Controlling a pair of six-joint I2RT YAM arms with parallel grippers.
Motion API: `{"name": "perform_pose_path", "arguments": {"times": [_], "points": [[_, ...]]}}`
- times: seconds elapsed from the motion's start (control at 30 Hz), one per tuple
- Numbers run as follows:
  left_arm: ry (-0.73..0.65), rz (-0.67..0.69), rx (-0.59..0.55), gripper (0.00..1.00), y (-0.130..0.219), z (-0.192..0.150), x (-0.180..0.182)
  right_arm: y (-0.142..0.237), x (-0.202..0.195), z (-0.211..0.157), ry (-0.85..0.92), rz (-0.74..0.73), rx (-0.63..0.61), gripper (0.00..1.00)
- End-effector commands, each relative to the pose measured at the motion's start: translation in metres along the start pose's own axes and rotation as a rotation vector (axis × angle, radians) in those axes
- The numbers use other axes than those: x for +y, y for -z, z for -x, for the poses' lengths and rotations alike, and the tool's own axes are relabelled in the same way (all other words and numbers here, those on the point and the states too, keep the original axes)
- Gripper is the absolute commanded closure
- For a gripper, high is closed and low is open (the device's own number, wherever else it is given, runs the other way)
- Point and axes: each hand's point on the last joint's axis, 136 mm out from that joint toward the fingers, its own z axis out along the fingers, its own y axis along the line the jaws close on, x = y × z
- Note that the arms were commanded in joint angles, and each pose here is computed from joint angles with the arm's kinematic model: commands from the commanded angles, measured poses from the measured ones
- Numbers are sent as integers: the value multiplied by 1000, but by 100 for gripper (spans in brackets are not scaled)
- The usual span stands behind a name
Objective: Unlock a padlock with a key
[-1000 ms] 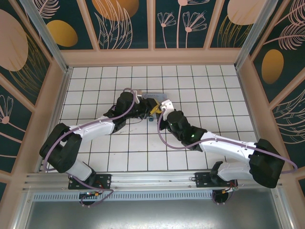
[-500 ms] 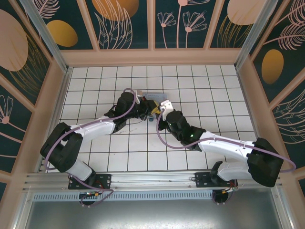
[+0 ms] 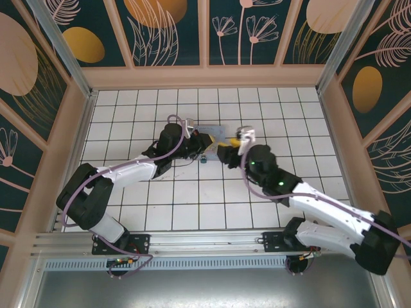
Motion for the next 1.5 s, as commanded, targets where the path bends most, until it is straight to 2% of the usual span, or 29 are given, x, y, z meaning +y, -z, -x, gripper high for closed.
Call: {"name": "perform_pose_path", "arguments": {"times": [0.0,0.2,0.47,0.6,0.77,1.1,1.47], "points": [[-176,-61,-57,100,-1,12,-27,11,-11,-5,-218,70,15,45],[-356,-121,-101,100,7,18,-52,15,-15,7,-431,227,-28,38],[-508,-241,-168,100,24,21,-85,5,0,23,-548,388,-54,37],[-557,-315,-239,100,40,23,-101,3,-7,36,-610,459,-112,37],[-634,-315,-360,100,62,32,-109,-1,-3,44,-663,539,-123,37],[-629,-363,-389,100,72,32,-119,-5,9,49,-741,657,-129,38],[-554,-410,-369,100,67,32,-120,-14,35,51,-705,723,-119,44]]}}
